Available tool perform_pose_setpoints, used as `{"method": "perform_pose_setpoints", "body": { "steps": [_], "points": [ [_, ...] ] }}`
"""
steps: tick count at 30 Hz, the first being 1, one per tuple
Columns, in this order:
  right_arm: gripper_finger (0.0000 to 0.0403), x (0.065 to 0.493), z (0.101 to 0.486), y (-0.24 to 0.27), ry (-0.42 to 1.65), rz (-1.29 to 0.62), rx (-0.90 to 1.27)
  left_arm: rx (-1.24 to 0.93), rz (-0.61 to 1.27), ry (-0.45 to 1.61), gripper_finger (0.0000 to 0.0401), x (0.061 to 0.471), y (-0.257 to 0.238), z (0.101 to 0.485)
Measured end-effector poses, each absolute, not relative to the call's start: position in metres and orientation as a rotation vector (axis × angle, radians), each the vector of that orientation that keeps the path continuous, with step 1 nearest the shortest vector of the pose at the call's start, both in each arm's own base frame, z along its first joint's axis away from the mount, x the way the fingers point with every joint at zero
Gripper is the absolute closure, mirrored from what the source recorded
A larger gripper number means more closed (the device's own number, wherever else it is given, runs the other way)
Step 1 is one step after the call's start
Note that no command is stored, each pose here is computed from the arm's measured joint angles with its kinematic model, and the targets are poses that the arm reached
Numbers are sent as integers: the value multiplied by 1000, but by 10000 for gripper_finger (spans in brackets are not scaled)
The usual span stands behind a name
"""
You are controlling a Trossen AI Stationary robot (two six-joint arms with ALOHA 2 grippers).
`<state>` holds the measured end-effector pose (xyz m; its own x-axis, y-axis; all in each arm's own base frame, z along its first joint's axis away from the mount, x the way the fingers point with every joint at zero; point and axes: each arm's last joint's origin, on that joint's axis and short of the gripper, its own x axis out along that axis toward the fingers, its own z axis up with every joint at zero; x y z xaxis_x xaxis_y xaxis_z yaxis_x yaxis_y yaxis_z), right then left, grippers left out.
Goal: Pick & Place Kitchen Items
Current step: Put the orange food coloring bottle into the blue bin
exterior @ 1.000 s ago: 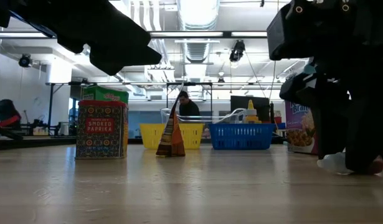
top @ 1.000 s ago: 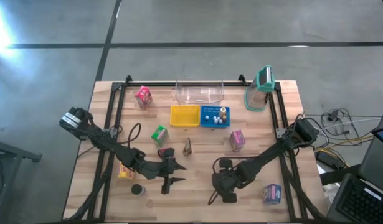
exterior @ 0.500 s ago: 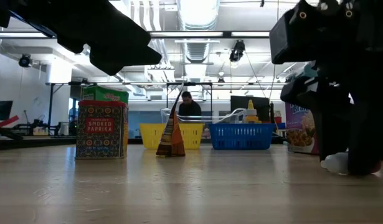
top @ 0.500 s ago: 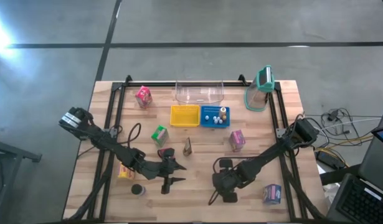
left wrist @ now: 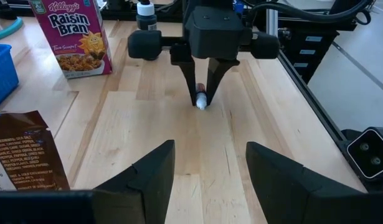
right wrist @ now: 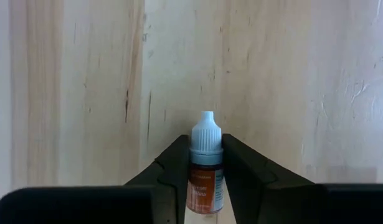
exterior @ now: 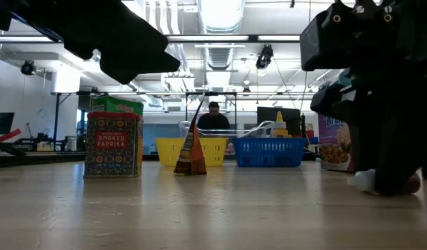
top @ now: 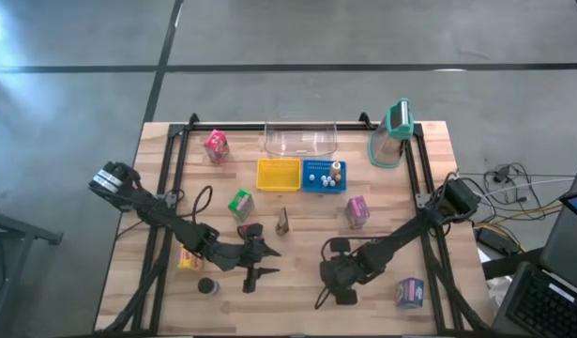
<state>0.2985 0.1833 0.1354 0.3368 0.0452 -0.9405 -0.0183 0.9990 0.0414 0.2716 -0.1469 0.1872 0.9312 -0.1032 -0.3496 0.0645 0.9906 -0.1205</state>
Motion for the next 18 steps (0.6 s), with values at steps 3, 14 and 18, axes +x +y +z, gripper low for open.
{"method": "perform_pose_setpoints", "body": {
  "steps": [3,14,18],
  "points": [
    [325,299,136,183,1221,43,21,-108,-86,363,197,272,-147,187],
    [329,307,162,193,1075,71,-1,-73,-62,353,197,272,-146,188],
    [325,303,188,196,973,64,-24,-62,-38,333,197,272,-146,189]
  ]
}}
